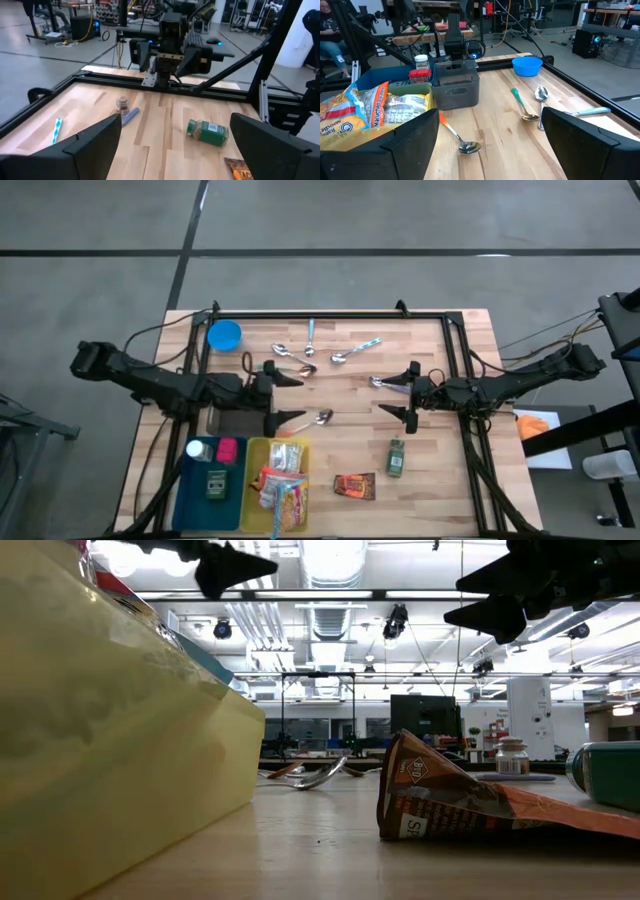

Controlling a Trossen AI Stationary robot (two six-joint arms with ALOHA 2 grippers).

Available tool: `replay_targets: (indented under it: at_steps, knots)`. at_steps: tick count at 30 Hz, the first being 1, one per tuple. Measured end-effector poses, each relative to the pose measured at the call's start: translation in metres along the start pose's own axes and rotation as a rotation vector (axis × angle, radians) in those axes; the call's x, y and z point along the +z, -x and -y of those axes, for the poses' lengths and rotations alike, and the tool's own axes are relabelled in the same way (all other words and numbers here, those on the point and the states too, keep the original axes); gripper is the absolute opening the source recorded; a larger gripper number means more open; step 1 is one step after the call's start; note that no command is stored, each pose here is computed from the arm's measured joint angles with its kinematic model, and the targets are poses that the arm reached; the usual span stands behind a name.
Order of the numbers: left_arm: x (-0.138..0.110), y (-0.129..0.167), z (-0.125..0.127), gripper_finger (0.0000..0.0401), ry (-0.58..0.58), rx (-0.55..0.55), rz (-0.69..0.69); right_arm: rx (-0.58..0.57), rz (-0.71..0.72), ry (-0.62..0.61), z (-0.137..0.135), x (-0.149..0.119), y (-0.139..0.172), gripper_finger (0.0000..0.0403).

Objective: Pick & Place Food Item
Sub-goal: Put the green seasoning bottle into the blue bin

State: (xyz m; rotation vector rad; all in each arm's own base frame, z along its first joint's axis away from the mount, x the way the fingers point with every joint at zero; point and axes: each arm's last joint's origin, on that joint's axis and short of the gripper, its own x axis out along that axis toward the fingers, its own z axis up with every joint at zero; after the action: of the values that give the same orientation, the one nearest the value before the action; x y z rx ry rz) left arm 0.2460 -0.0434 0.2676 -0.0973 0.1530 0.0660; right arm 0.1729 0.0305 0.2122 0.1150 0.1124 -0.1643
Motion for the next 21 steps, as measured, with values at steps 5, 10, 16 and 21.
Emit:
replay_targets:
  at_steps: [5,10,16,21]
  knots:
    - [-0.0102,0.0082,-0.0037,0.0375,0.002,0.0,0.006,0.0,0.001,0.0,0.0,0.0001,0.0,0.0349]
    - [-0.0112,0.0094,-0.0041,0.0375,0.006,-0.002,0.02,0.0,-0.001,0.0,0.0,-0.0001,0.0,0.0349]
    - [-0.0113,0.0094,-0.0042,0.0375,0.006,-0.002,0.019,0.0,0.0,0.0,0.0,0.0,0.0,0.0349]
    - [-0.0111,0.0094,-0.004,0.0375,0.007,-0.002,0.021,0.0,0.0,0.0,0.0,0.0,0.0,0.0349]
